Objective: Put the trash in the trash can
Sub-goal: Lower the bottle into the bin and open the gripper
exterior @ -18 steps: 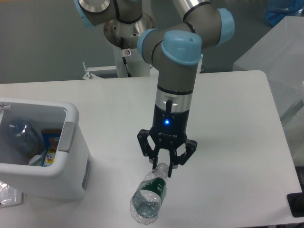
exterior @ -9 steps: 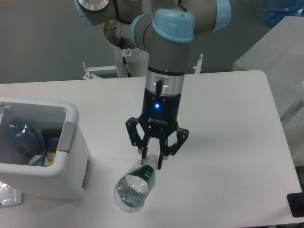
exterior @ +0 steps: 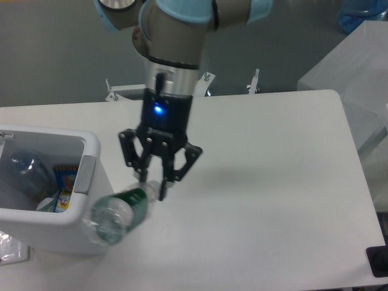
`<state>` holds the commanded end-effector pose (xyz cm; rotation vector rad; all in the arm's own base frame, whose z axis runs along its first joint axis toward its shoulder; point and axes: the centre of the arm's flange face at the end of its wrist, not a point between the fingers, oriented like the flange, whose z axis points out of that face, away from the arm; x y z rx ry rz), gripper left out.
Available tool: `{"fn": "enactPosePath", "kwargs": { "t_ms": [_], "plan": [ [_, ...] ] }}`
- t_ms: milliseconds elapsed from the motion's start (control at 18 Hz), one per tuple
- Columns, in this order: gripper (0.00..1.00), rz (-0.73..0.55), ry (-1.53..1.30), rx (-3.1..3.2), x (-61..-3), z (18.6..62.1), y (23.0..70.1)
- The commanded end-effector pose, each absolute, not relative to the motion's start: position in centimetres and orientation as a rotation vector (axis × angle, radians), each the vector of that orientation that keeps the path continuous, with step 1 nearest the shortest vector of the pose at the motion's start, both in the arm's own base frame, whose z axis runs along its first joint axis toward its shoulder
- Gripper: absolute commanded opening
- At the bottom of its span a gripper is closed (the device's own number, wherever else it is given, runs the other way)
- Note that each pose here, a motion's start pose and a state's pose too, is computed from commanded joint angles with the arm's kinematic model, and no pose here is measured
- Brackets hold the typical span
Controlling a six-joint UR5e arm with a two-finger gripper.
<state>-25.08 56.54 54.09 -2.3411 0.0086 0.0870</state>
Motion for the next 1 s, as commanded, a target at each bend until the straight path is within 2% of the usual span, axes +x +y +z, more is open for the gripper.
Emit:
{"fn": "enactPosePath", "kwargs": {
  "t_ms": [222,278,444,778,833,889,1000],
  "plan": [
    [0.36,0.034,0.057,-2.343,-20.1,54.1,57.1],
    [0.39,0.023,0.076,-2.345,-18.9,53.9,57.2],
    [0.40,-0.028,0.127,-2.376,-15.8,51.9,57.9],
    [0.40,-0.080,0.169,-2.411,-13.0,49.6,58.3],
    [0.41,-0.084,0.172,-2.414,-12.9,49.2,58.4],
    [0.47,-0.087,0.173,-2.418,-12.9,49.0,58.5],
    [0.49,-0.092,0.172,-2.422,-12.9,48.7,58.6]
  ]
}}
